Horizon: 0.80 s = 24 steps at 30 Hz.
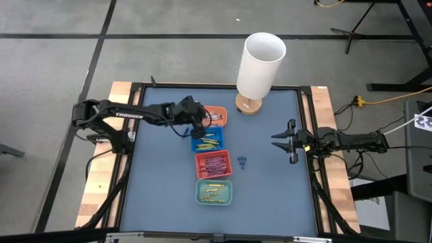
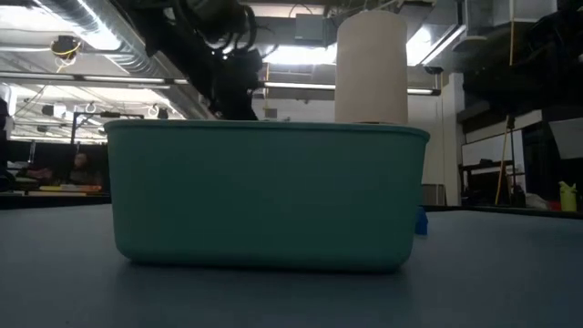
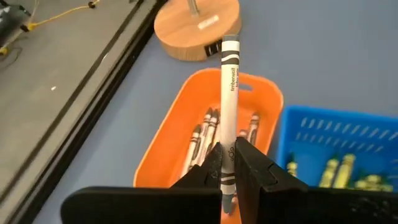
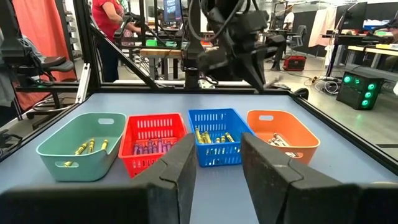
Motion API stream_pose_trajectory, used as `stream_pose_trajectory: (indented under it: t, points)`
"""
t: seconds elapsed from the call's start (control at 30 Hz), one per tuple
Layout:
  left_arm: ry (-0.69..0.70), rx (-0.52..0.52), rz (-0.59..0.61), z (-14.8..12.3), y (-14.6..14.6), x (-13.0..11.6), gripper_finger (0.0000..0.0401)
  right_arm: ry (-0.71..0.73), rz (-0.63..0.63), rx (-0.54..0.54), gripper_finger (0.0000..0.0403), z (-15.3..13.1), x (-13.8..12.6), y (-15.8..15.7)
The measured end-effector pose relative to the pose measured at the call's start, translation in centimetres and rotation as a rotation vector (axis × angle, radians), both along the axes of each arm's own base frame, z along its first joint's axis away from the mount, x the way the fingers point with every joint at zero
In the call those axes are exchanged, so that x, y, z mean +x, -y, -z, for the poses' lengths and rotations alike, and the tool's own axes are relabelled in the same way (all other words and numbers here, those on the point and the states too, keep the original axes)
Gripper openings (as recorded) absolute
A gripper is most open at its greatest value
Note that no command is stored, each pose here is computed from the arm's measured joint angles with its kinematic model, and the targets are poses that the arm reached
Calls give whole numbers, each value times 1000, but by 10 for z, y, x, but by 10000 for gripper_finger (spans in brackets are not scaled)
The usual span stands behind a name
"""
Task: Sort crayons
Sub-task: Put the gray crayon into the orange bin
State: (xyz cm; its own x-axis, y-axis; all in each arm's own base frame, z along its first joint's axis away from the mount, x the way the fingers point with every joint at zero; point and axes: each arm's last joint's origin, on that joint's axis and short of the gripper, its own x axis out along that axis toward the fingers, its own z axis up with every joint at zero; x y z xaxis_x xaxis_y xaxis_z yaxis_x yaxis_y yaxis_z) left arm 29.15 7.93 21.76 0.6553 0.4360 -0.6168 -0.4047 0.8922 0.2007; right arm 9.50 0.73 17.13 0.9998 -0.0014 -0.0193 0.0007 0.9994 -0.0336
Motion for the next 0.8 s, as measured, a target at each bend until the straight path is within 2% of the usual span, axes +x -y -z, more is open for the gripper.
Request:
stream_pose_trajectory:
  t: [0.37, 0.67, 0.8]
  points:
    - [-117, 7, 5, 29, -11, 8, 8, 0, 0, 0, 124, 0, 0, 0]
    - [-111, -8, -9, 31, -11, 8, 74, 0, -1, 0, 124, 0, 0, 0]
    - [-106, -14, -14, 31, -10, 9, 86, 0, -1, 0, 124, 0, 0, 0]
